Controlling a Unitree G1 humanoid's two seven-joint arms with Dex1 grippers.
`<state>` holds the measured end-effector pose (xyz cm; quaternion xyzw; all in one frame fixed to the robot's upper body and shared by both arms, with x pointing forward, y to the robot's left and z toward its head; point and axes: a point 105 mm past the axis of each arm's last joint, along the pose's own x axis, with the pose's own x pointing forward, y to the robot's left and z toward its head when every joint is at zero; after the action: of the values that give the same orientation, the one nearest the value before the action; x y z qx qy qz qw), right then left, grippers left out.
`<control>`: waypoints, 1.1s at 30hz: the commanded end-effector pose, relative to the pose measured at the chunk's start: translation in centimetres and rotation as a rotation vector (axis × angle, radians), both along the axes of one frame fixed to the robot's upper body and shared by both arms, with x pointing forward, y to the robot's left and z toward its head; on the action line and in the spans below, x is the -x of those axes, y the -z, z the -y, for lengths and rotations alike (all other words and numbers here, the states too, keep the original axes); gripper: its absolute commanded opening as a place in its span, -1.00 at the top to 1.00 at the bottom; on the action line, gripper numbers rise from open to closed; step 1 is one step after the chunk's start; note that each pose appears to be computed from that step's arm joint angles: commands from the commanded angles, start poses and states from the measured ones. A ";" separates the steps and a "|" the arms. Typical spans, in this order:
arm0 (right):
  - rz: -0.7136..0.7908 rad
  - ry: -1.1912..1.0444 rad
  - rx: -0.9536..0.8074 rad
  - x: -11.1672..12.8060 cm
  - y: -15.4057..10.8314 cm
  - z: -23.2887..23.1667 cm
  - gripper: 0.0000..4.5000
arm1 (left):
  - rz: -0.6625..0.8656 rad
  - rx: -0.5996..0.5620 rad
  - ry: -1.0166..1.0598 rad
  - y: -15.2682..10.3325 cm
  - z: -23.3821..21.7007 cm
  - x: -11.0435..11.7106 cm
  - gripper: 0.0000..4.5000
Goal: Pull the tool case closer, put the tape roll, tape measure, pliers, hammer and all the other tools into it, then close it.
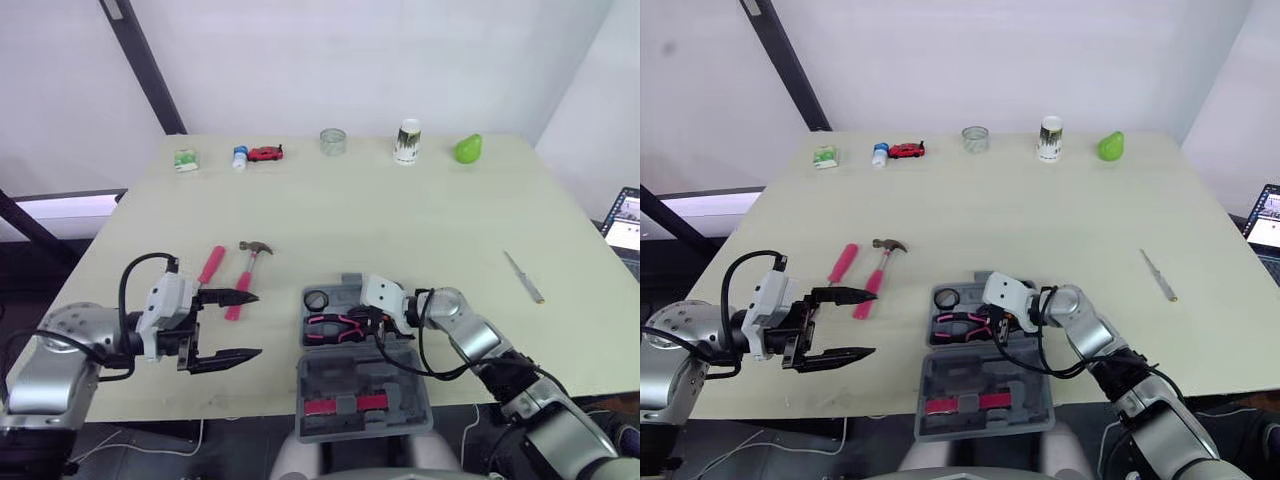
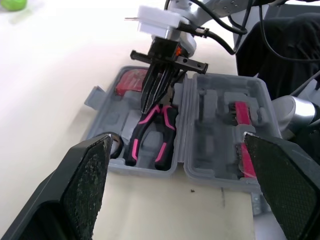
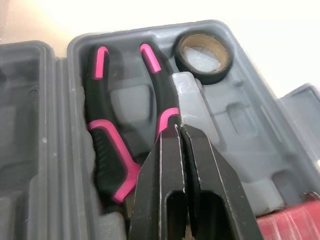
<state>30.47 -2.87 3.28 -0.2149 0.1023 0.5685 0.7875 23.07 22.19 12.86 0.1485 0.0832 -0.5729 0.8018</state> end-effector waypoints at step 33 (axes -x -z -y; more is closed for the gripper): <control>0.015 1.191 -0.327 15.2 -1.9 36.5 -0.97 | -0.121 0.133 -1.007 7.6 -15.2 7.9 -1.00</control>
<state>15.43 -38.56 3.76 0.0208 0.1304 0.0424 0.9903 15.33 37.10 4.66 -0.0126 0.1614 -0.1254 0.9788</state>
